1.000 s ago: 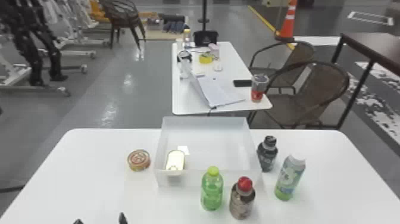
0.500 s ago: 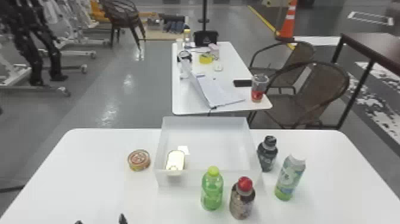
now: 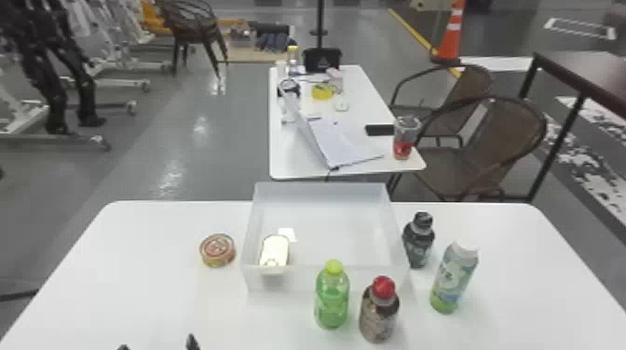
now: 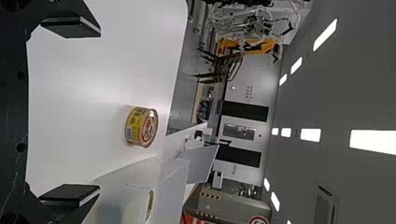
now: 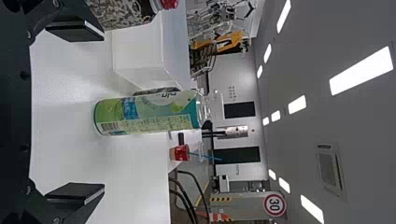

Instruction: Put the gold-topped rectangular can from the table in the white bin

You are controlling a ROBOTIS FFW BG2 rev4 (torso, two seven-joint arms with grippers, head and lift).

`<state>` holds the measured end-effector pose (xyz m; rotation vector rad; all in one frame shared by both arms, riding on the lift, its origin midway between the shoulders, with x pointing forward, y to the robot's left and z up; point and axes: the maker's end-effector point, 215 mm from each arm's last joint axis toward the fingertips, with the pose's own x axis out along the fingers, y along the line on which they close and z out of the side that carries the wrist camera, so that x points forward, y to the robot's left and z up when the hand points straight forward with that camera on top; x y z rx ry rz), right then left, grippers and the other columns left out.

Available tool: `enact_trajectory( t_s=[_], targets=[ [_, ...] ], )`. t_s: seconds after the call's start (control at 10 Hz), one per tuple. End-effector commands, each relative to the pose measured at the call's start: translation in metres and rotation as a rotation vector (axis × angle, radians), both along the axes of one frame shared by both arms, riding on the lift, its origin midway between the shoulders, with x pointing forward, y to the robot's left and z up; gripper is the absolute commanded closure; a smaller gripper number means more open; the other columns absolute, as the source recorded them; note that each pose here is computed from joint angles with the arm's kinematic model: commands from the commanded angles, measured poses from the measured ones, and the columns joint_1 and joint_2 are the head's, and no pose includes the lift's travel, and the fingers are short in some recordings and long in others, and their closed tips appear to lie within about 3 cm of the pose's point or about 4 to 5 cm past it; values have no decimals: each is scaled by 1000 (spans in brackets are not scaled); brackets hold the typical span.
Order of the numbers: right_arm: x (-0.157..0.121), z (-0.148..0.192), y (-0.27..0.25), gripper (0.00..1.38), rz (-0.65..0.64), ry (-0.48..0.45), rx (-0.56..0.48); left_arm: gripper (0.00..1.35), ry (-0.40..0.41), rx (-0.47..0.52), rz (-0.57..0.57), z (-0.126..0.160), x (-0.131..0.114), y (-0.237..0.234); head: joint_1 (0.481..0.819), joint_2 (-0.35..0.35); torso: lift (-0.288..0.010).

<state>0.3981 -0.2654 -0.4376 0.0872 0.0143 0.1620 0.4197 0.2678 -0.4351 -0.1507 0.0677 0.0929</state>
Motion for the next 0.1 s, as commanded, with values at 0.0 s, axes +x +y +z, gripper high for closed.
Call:
enact_trajectory(
  t_s=[0.0],
  targets=[
    [0, 0, 0, 151, -1, 0, 1, 124, 3, -4, 1, -2, -1, 0, 549, 0, -100]
  ],
)
